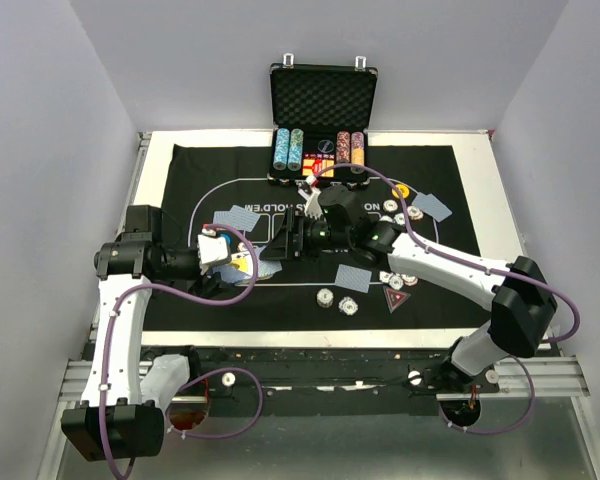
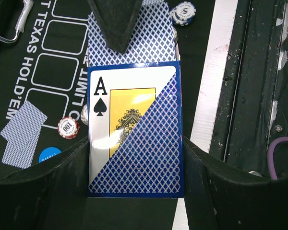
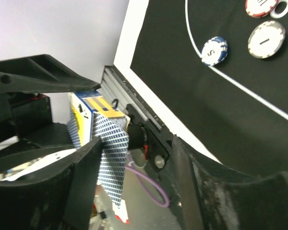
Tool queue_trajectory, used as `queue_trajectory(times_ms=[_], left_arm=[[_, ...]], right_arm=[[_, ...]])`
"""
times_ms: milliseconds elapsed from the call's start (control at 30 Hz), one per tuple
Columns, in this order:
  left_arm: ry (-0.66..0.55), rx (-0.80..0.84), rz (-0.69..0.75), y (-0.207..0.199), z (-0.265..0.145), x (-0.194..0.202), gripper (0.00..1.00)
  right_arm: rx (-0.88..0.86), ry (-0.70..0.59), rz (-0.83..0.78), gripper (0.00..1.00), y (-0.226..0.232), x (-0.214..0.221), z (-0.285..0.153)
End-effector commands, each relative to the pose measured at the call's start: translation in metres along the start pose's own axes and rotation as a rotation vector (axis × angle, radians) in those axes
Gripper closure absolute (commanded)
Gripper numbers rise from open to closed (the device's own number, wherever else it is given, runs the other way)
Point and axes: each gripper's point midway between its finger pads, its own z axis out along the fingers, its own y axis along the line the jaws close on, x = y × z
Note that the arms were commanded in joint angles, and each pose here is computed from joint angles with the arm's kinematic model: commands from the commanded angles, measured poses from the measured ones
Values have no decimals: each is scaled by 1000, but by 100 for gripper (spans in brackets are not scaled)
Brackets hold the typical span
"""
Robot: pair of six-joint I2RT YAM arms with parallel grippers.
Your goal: Distribute texas hold em gaming equipment
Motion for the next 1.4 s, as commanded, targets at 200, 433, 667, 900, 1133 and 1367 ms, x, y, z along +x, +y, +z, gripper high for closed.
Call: queue_trajectory(times_ms=[200, 433, 667, 900, 1133, 1367], left_arm=[[-50, -4, 48, 3, -1, -15, 53], [-54, -4, 50, 2, -1, -16, 53], [-59, -8, 53, 2, -1, -17, 53], [-61, -14, 59, 3, -1, -18, 54], [-65, -15, 58, 4, -1, -20, 54], [-62, -18, 60, 5, -1, -19, 54]], right_arm=[[-18, -23, 69, 59, 1, 8, -17], [-35, -43, 99, 63, 6, 6, -31], [-46, -49, 111, 64, 8, 4, -40], [-43, -49, 119, 66, 6, 7, -48], [-60, -43, 136, 83, 9, 8, -51], [-64, -64, 173, 99, 1, 1, -63]])
